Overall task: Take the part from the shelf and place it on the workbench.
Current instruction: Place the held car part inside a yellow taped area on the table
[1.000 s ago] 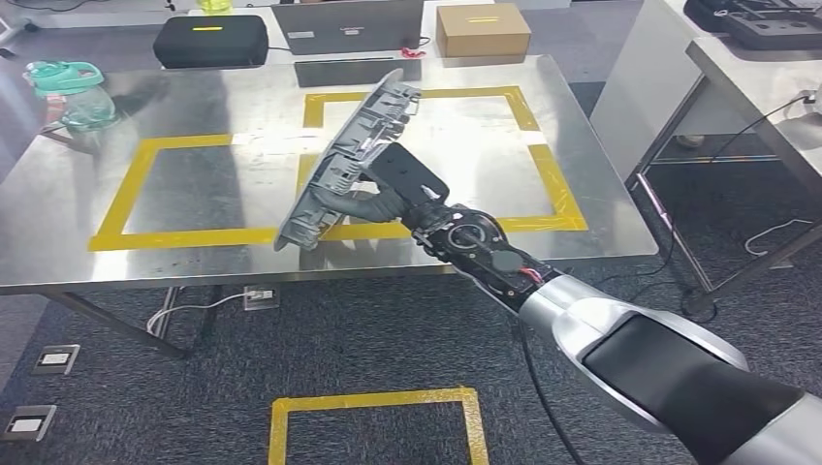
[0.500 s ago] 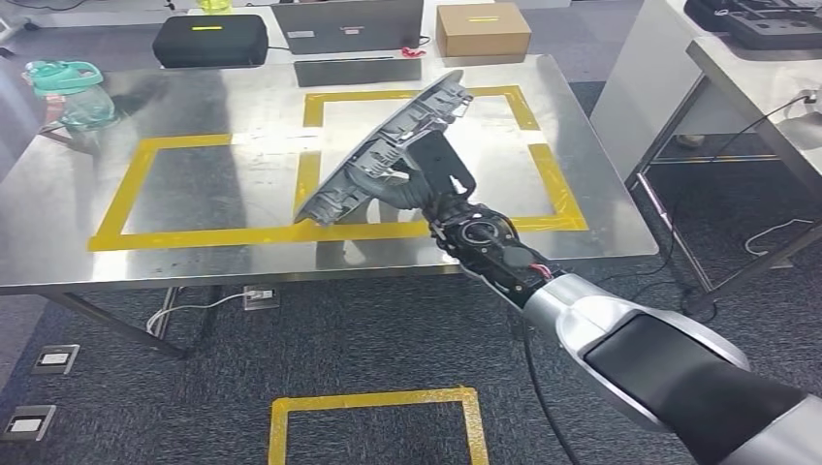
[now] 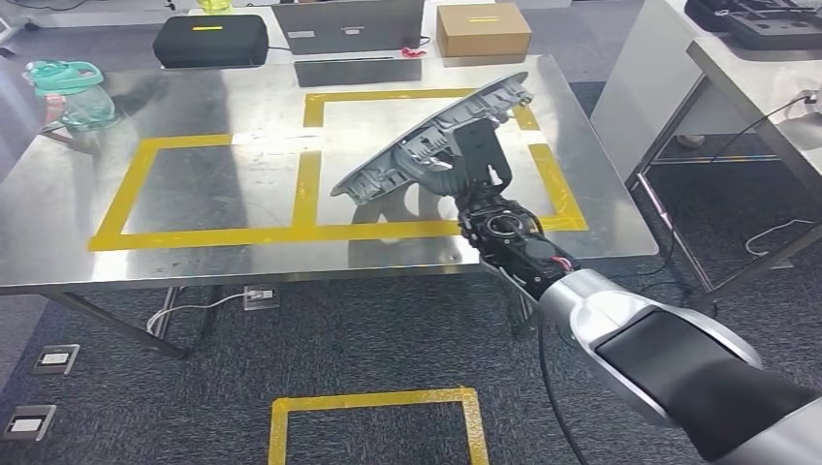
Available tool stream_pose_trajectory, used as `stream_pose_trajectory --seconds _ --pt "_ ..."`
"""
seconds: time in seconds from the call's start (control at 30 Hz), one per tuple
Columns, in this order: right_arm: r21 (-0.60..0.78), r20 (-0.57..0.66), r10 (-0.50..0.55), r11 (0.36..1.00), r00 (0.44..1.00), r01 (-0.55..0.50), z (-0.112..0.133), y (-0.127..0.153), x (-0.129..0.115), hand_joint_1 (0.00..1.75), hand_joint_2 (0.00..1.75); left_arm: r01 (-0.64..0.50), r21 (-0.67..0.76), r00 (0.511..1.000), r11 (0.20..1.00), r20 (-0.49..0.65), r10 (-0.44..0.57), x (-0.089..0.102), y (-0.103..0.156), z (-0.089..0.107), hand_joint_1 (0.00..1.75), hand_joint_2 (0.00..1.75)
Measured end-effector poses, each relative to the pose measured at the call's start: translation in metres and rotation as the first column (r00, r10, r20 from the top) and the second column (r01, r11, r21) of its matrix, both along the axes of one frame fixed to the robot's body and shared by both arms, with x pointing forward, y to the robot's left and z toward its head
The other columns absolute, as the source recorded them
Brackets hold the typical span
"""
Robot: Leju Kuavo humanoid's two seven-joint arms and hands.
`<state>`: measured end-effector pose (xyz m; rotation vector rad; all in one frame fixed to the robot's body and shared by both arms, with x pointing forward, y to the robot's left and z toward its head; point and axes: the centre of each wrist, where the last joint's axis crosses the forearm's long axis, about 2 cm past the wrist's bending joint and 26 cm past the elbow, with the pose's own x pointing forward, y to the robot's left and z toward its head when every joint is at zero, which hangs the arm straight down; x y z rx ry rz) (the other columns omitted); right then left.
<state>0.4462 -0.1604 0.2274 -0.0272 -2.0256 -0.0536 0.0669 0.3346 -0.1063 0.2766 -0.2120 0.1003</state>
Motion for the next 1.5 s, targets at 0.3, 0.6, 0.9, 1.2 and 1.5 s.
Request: stream_pose_trajectory --seconds 0.3,0.6,0.9,1.2,1.5 --pt "-0.025 -0.038 -0.058 0.998 0.998 0.057 -0.006 -0.015 0.003 1.75 1.75 0.008 -0.009 1.000 1.000 0.014 -0.008 0.000 0.001 0.000 0.00 1.75" --pt "-0.033 -0.072 -0.040 0.999 0.997 0.038 -0.013 -0.017 0.002 1.75 1.75 0.016 -0.021 1.000 1.000 0.018 -0.016 0.000 0.001 0.000 0.00 1.75" --pt "-0.052 -0.106 -0.026 0.998 0.994 0.020 -0.023 -0.019 0.001 0.00 1.75 0.023 -0.025 0.999 0.999 0.033 -0.023 0.000 0.001 0.000 0.00 0.00" --pt "-0.062 -0.128 -0.022 0.998 0.992 0.014 -0.028 -0.021 0.000 0.00 1.75 0.011 -0.016 0.999 1.000 0.036 -0.010 -0.001 0.002 0.000 0.00 0.00" --pt "-0.060 -0.162 0.010 0.998 0.987 -0.020 -0.032 -0.022 0.000 0.00 1.75 0.005 -0.016 0.999 1.000 0.033 -0.005 -0.001 0.003 0.000 0.00 0.00"
